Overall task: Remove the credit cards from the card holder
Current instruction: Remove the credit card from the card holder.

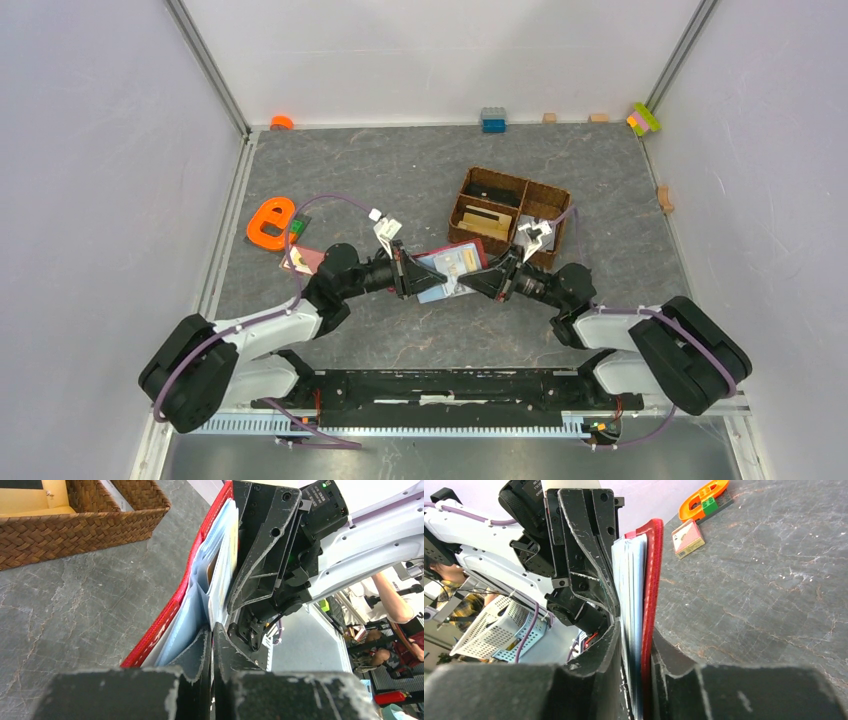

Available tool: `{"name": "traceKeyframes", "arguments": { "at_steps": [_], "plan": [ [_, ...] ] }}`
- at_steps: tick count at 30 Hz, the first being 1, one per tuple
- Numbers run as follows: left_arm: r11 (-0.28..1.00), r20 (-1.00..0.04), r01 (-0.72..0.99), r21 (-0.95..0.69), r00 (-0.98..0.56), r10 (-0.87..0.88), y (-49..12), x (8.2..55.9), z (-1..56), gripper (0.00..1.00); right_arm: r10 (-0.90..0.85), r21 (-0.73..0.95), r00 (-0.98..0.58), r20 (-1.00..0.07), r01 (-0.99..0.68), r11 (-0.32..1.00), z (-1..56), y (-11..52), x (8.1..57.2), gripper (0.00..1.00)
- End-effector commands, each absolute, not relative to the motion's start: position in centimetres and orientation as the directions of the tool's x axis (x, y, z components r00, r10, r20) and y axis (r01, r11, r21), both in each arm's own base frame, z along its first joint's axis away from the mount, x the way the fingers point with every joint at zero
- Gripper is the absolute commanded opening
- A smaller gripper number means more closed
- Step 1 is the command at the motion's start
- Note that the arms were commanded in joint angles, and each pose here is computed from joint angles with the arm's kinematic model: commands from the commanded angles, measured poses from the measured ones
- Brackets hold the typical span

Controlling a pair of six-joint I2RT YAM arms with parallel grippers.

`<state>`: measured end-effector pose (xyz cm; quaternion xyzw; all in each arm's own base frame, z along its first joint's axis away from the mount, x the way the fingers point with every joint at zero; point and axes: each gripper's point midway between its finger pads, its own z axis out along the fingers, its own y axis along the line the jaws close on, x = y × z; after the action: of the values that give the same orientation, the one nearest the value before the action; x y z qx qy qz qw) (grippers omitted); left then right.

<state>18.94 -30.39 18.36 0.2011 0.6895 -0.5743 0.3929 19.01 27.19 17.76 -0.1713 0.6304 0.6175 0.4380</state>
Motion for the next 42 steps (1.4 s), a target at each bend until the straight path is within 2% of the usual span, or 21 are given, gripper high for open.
{"name": "traceKeyframes", "arguments": {
  "at_steps": [1, 4, 7, 24, 30, 33, 35, 38, 42],
  "plan": [
    [0.272, -0.801, 0.754, -0.599, -0.556, -0.223, -30.0, 19.4, 19.8, 0.02, 0.375, 0.555, -0.467, -0.801, -0.814, 0.170, 20.0, 26.3, 18.7, 0.27],
    [0.269, -0.800, 0.754, -0.599, -0.557, -0.222, -30.0, 19.4, 19.9, 0.02, 0.392, 0.557, -0.455, -0.799, -0.806, 0.199, 20.0, 25.7, 19.1, 0.11],
    [0.269, -0.800, 0.753, -0.600, -0.558, -0.222, -30.1, 19.4, 19.8, 0.02, 0.411, 0.567, -0.455, -0.790, -0.797, 0.207, 20.1, 25.1, 19.3, 0.00],
    [0.255, -0.802, 0.760, -0.597, -0.555, -0.222, -30.1, 19.3, 20.1, 0.03, 0.444, 0.582, -0.473, -0.761, -0.799, 0.147, 21.0, 24.5, 18.9, 0.00],
    [0.226, -0.793, 0.761, -0.609, -0.572, -0.210, -30.5, 19.0, 20.1, 0.03, 0.438, 0.581, -0.475, -0.763, -0.801, 0.142, 21.0, 24.6, 18.9, 0.33],
    [0.220, -0.791, 0.761, -0.611, -0.576, -0.205, -30.6, 19.0, 20.0, 0.03, 0.421, 0.579, -0.486, -0.766, -0.806, 0.124, 21.0, 25.1, 18.7, 0.38],
    [0.218, -0.791, 0.760, -0.612, -0.579, -0.201, -30.7, 18.9, 20.0, 0.03, 0.406, 0.579, -0.496, -0.767, -0.808, 0.107, 21.0, 25.5, 18.5, 0.38],
    [0.193, -0.790, 0.767, -0.612, -0.584, -0.185, -31.0, 18.6, 20.1, 0.03, 0.394, 0.583, -0.502, -0.770, -0.805, 0.111, 20.8, 25.7, 18.6, 0.31],
    [0.187, -0.784, 0.762, -0.620, -0.594, -0.179, -31.1, 18.6, 20.0, 0.03, 0.386, 0.588, -0.506, -0.772, -0.799, 0.129, 20.4, 25.8, 18.9, 0.13]
  ]
}}
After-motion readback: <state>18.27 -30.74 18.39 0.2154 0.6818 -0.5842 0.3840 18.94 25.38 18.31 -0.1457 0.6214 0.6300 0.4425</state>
